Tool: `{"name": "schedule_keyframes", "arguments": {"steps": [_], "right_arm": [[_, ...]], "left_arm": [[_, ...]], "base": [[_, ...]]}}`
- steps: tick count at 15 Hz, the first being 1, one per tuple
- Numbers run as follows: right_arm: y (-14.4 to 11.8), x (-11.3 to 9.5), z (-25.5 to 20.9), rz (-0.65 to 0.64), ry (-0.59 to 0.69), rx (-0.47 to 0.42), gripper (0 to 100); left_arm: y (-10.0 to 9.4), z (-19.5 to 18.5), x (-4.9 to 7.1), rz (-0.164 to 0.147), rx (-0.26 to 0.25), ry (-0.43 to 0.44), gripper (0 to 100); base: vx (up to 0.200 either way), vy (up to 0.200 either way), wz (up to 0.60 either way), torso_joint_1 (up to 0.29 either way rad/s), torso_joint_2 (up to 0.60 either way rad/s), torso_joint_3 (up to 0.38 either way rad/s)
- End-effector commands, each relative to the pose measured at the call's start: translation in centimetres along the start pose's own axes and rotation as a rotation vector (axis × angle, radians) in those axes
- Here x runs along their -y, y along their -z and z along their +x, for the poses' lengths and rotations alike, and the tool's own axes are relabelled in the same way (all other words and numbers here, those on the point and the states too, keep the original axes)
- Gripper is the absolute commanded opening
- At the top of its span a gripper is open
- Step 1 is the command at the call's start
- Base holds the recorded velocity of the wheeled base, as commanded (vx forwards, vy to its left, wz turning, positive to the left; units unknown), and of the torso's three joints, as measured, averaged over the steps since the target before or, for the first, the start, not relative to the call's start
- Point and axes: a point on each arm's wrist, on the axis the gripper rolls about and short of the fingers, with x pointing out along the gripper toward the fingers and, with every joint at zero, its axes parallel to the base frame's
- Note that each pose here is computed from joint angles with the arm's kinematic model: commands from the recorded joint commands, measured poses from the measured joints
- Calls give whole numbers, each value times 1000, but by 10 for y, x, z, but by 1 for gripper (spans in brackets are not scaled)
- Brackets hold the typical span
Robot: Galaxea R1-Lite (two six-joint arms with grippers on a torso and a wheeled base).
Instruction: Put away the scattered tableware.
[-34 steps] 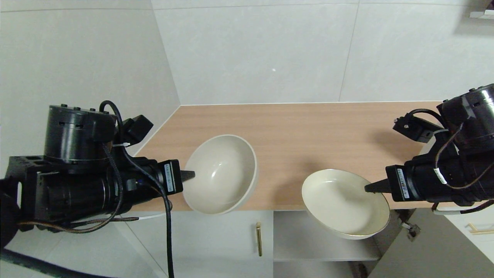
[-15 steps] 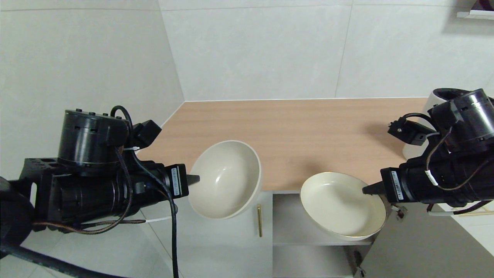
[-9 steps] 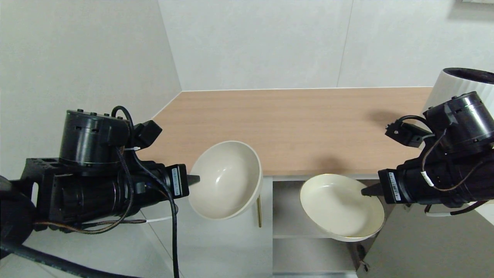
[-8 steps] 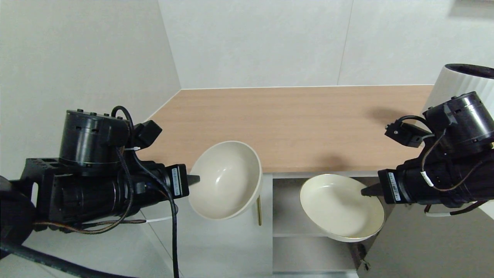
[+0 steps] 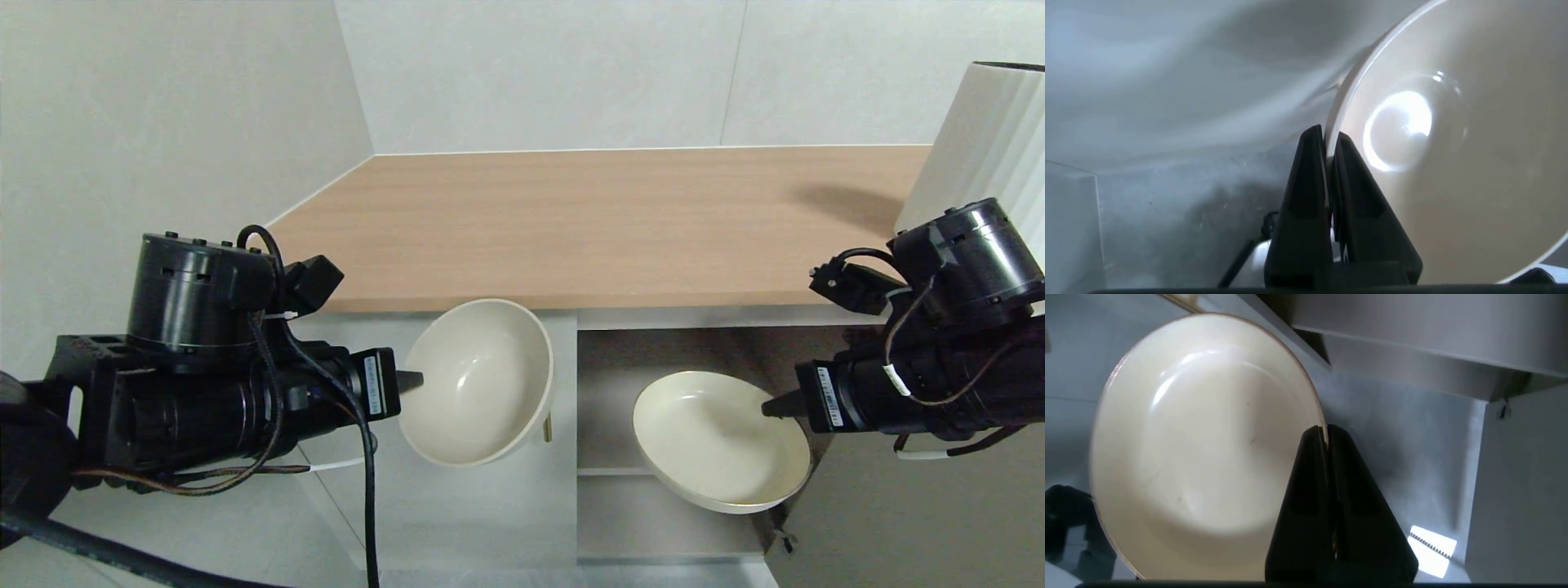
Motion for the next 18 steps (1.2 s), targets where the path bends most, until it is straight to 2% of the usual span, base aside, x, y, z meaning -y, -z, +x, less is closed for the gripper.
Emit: {"name": "schedule_keyframes", "arguments": {"steps": [1, 7, 13, 18], "right_arm": [[0, 0, 2, 0, 1, -8, 0], [0, 0, 5, 1, 4, -15, 0], [0, 1, 12, 2, 9, -31, 0], [2, 10, 58, 17, 88, -106, 0]], "left_arm": [[0, 0, 0, 0, 0, 0, 0], [0, 0, 0, 0, -1, 1, 0], [0, 0, 0, 0, -1, 1, 0], [0, 0, 0, 0, 0, 0, 0]], "base": [[0, 0, 0, -149, 456, 310], [0, 0, 0, -100, 356, 255], [0, 0, 0, -4, 22, 15], [0, 0, 0, 0, 0, 0]]}}
